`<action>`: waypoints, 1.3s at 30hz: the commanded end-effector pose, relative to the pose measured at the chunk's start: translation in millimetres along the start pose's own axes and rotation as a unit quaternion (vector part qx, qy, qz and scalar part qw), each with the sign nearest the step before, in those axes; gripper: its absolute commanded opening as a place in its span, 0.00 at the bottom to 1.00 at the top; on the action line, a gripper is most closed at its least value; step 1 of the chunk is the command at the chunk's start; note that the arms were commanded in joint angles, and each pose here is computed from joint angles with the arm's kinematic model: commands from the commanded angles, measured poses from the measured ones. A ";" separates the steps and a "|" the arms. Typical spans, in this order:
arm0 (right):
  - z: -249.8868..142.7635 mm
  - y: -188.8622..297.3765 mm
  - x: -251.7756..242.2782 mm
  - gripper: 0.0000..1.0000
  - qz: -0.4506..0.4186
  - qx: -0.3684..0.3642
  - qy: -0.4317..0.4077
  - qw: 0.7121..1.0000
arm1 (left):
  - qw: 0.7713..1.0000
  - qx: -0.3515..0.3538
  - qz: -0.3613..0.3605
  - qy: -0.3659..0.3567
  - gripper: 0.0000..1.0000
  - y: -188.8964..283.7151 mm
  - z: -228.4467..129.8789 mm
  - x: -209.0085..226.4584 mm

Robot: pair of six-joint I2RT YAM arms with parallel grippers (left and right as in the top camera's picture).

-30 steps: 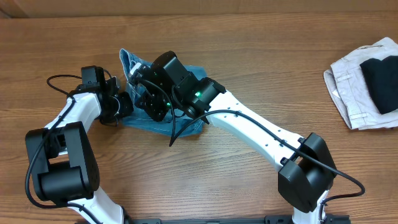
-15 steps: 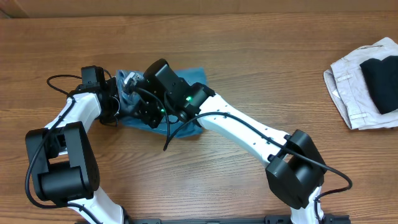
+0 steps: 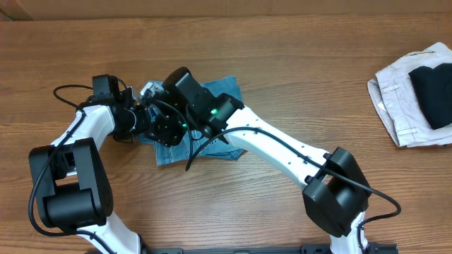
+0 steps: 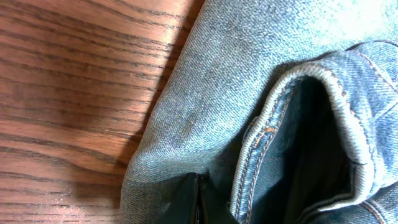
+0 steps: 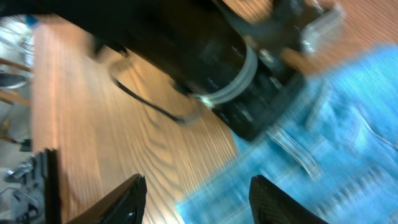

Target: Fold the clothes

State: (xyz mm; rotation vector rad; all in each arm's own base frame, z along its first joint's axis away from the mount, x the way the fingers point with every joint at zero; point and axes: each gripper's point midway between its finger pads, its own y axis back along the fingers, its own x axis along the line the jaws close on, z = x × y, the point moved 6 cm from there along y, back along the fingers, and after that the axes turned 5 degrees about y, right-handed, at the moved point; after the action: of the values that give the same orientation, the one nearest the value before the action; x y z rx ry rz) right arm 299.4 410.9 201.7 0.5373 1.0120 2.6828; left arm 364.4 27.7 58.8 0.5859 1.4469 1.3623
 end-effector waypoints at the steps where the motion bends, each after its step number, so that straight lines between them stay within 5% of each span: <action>1: 8.3 45.2 -24.1 0.58 -0.088 0.003 -0.018 0.996 | 0.999 0.042 0.003 0.009 0.05 -14.0 -21.7 1.5; 7: -58.8 60.3 -40.1 0.61 -0.163 0.177 -0.033 0.970 | 0.999 0.039 0.006 0.008 0.06 -14.0 -21.0 2.4; 12: -80.6 52.8 -36.2 0.63 -0.162 0.222 0.000 0.962 | 0.999 0.037 0.015 0.008 0.06 -14.0 -20.4 4.3; 26: -89.1 -1.1 26.9 0.71 -0.204 0.223 0.161 0.939 | 0.999 0.039 0.014 0.009 0.06 -13.9 -21.2 4.3; 39: -89.1 -35.3 24.8 0.72 -0.230 0.125 0.183 0.948 | 0.999 0.042 0.015 0.010 0.06 -13.8 -22.4 4.7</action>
State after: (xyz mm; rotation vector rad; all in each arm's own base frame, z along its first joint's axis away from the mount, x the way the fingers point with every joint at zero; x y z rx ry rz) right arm 241.2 396.6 113.8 -0.1417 1.4296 2.2913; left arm 363.8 27.6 58.7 0.5878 1.4496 1.3615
